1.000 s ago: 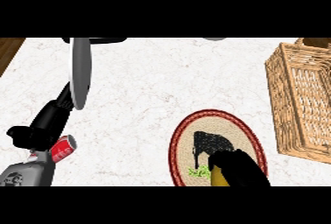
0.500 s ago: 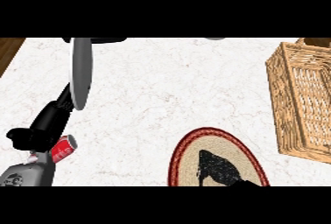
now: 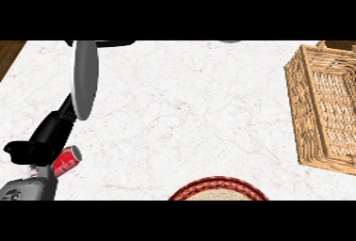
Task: Pick the lemon from the placemat and place it in the basket
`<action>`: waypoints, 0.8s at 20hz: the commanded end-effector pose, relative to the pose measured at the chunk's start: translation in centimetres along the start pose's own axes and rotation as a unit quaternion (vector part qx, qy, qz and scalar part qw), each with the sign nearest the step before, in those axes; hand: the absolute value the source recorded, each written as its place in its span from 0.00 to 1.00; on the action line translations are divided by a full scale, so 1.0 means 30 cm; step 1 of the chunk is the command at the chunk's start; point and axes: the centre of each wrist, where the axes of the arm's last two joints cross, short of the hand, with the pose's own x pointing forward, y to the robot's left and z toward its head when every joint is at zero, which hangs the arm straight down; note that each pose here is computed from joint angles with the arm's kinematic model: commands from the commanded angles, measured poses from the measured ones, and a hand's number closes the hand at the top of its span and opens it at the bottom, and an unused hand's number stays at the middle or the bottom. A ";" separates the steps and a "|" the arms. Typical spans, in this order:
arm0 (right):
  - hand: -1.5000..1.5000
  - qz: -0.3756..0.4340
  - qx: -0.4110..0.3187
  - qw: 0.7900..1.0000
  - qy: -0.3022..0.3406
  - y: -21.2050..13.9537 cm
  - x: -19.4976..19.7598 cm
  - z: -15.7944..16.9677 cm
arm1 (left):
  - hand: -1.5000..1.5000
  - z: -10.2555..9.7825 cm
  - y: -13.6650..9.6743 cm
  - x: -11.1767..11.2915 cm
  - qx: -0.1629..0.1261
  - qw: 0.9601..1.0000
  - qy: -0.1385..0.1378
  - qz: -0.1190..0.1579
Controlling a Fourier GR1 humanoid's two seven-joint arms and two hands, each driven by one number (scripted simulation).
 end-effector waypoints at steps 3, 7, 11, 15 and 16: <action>1.00 -0.028 -0.085 0.996 -0.013 -0.215 0.153 0.091 | 0.50 0.002 -0.001 -0.004 -0.003 1.000 0.001 0.001; 1.00 0.027 -0.121 0.992 0.009 -0.249 0.139 0.076 | 0.50 -0.004 -0.001 0.022 -0.013 1.000 -0.004 0.000; 1.00 0.028 -0.151 0.988 0.015 -0.263 0.128 0.027 | 0.50 -0.015 -0.029 0.013 -0.015 1.000 -0.007 -0.003; 1.00 0.025 -0.191 0.980 0.048 -0.279 0.112 -0.046 | 0.50 -0.045 -0.012 0.029 -0.006 1.000 -0.014 0.000; 1.00 0.020 -0.196 0.979 0.044 -0.277 0.116 -0.084 | 0.50 -0.044 -0.003 0.015 -0.012 1.000 -0.009 0.003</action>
